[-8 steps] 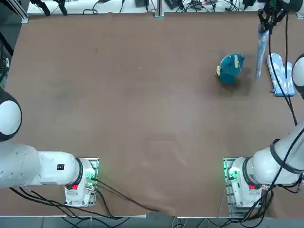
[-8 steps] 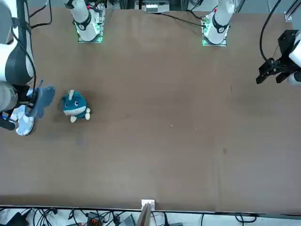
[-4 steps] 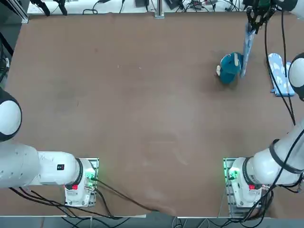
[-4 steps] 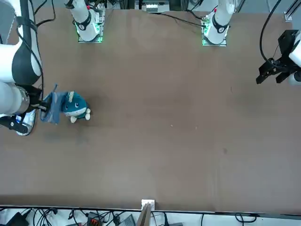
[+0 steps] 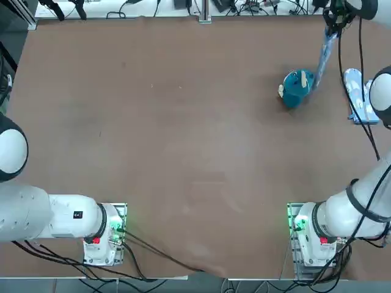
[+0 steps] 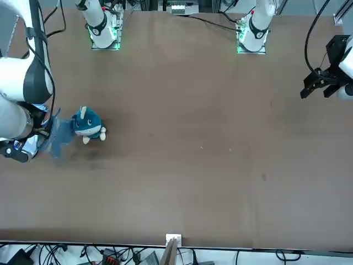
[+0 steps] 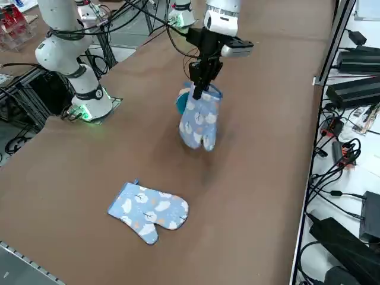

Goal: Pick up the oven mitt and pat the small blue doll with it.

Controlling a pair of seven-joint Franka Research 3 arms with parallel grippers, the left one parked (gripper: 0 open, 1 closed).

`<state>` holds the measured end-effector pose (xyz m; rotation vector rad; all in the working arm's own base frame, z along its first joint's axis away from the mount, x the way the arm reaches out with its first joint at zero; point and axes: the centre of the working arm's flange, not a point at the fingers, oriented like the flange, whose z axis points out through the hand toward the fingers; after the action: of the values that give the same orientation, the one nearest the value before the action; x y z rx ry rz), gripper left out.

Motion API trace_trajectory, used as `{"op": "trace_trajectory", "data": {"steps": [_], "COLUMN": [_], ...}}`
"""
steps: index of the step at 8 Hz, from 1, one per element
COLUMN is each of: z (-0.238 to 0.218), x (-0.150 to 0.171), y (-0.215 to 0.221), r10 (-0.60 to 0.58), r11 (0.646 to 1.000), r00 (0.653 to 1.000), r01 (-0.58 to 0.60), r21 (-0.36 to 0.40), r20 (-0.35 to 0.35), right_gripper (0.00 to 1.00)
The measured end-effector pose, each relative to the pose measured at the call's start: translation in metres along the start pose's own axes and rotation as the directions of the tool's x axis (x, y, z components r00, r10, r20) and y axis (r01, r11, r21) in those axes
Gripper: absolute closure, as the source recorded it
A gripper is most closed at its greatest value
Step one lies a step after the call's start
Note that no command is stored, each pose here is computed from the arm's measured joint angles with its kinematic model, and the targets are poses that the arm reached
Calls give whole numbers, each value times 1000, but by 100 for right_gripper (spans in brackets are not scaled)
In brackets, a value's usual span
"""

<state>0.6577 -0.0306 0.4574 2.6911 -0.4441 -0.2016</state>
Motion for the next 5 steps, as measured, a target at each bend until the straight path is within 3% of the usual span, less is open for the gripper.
{"op": "trace_trajectory", "data": {"steps": [2,5], "z": [9,29], "x": [6,11], "y": [26,68], "r10": [-24,-81], "r11": [998,995], "r00": [1000,993], "r01": [24,86], "r21": [-50,-55], "r20": [12,87], "right_gripper": [96,96]}}
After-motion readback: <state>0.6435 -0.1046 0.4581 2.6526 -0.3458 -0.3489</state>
